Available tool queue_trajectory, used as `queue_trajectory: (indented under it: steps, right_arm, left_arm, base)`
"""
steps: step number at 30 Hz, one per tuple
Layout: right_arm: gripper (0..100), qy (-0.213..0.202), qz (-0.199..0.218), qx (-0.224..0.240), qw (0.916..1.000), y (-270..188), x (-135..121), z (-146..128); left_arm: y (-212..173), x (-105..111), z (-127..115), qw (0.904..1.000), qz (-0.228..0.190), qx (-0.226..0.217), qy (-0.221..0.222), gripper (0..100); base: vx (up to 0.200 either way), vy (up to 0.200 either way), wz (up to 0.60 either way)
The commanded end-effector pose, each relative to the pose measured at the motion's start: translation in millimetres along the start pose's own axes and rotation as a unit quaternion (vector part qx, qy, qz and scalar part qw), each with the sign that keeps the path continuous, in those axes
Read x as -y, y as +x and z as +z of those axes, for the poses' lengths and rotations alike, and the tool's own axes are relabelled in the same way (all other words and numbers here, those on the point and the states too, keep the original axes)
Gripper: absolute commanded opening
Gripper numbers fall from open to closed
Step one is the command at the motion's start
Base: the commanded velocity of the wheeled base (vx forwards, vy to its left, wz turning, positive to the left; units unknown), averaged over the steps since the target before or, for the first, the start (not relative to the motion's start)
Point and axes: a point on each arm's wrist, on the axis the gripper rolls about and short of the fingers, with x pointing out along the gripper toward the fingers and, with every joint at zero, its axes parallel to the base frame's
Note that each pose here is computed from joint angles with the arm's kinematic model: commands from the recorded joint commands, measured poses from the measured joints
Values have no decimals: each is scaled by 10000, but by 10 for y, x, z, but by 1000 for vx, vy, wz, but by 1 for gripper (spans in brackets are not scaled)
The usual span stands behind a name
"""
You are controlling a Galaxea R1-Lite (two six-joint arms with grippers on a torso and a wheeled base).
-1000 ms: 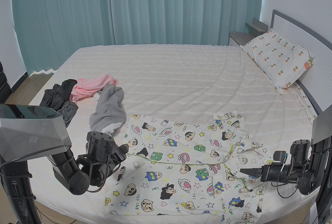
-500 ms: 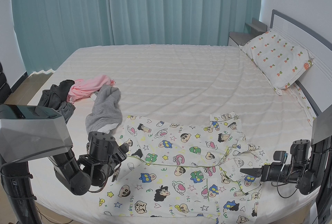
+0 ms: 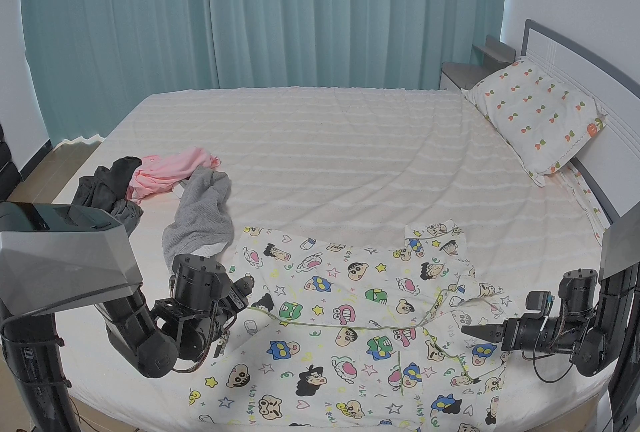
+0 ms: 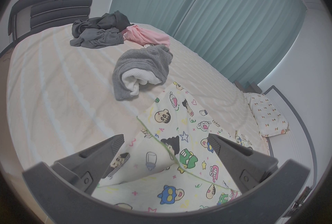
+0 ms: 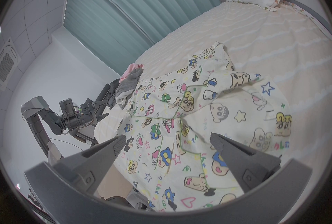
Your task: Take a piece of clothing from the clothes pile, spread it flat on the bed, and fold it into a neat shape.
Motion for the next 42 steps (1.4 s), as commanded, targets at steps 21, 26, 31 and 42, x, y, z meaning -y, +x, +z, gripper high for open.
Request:
queue_trajectory:
  steps: [21,26,31,42]
  right_arm:
    - [100,7,2,-26,10000,-25,-12,-22]
    - [100,4,0,-32,10000,-23,-10,-24]
    - [100,0,2,-26,10000,-25,-12,-22]
    - [100,-4,7,-31,10000,-23,-14,-23]
  left_arm:
    - [693,-462,163,9905,310,-1298,338,100]
    - [816,-412,152,9905,284,-1297,358,100]
    - [859,-332,164,9906,211,-1282,415,100]
    - [926,-276,56,9890,205,-1300,681,100]
  base:
    - [0,0,0]
    - [0,0,0]
    - [0,0,0]
    - [0,0,0]
